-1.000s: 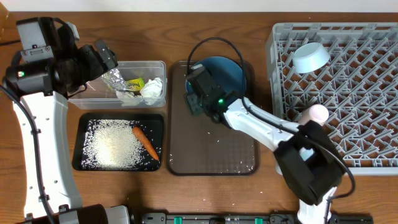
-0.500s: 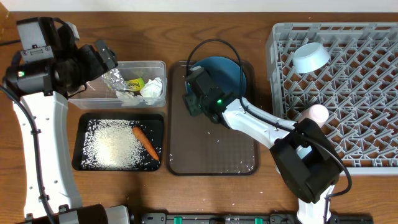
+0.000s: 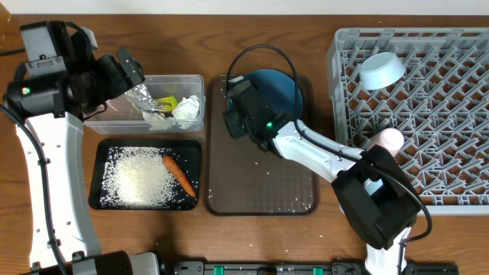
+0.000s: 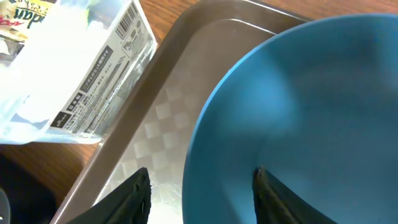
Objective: Sort waste into correct bins and load items into the dishwasher rack
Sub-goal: 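Move the right gripper to the blue plate and grasp its rim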
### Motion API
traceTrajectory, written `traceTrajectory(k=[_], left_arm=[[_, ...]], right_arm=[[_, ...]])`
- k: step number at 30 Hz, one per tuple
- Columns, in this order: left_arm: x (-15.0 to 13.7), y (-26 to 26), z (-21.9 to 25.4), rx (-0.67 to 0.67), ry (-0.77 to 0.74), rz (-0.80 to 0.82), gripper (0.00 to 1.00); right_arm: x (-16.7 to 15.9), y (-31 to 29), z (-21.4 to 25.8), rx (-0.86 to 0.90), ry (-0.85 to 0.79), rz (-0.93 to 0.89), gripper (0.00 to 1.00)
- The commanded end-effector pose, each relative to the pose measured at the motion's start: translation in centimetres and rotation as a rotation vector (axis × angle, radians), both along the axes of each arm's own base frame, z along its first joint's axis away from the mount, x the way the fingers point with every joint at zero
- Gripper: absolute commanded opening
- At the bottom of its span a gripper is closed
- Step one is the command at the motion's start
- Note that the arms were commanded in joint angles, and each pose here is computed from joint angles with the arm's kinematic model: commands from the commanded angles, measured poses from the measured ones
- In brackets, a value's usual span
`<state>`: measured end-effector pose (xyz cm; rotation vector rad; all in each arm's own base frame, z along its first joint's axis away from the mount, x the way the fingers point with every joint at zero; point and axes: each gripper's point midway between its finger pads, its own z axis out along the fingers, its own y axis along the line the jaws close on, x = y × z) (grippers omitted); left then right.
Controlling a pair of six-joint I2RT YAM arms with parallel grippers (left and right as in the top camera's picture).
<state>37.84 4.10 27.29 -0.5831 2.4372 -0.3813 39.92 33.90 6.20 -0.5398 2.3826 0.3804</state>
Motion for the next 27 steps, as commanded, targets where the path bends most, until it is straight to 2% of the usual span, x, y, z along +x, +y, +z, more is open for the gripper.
traceTrajectory(k=[1,4,9,12,16,19,20,27], left_arm=[[-0.1,0.2,0.8,0.009,-0.019,0.008,0.99],[-0.1,0.2,0.8,0.008,-0.019,0.009,0.99],[-0.1,0.2,0.8,0.008,-0.019,0.009,0.99],[-0.1,0.2,0.8,0.008,-0.019,0.009,0.99],[-0.1,0.2,0.8,0.009,-0.019,0.008,0.99],[-0.1,0.2,0.8,0.008,-0.019,0.009,0.99],[-0.1,0.2,0.8,0.009,-0.019,0.008,0.99],[-0.1,0.2,0.8,0.009,-0.019,0.008,0.99]], right_arm=[[-0.4,0.8,-0.6,-0.008,-0.002,0.025,0.49],[-0.5,1.2,-1.6,-0.013,0.003,0.034,0.46],[-0.8,1.5,-4.0,-0.069,0.003,0.087,0.48],[-0.6,1.1,-4.1,-0.083,-0.005,0.072,0.45],[-0.2,0.8,-3.8,-0.096,-0.025,0.057,0.34],[-0.2,0.9,-3.1,-0.108,-0.044,0.083,0.07],[-0.2,0.9,-3.0,-0.109,-0.046,0.085,0.01],[-0.9,1.2,-0.5,-0.076,-0.051,0.107,0.01]])
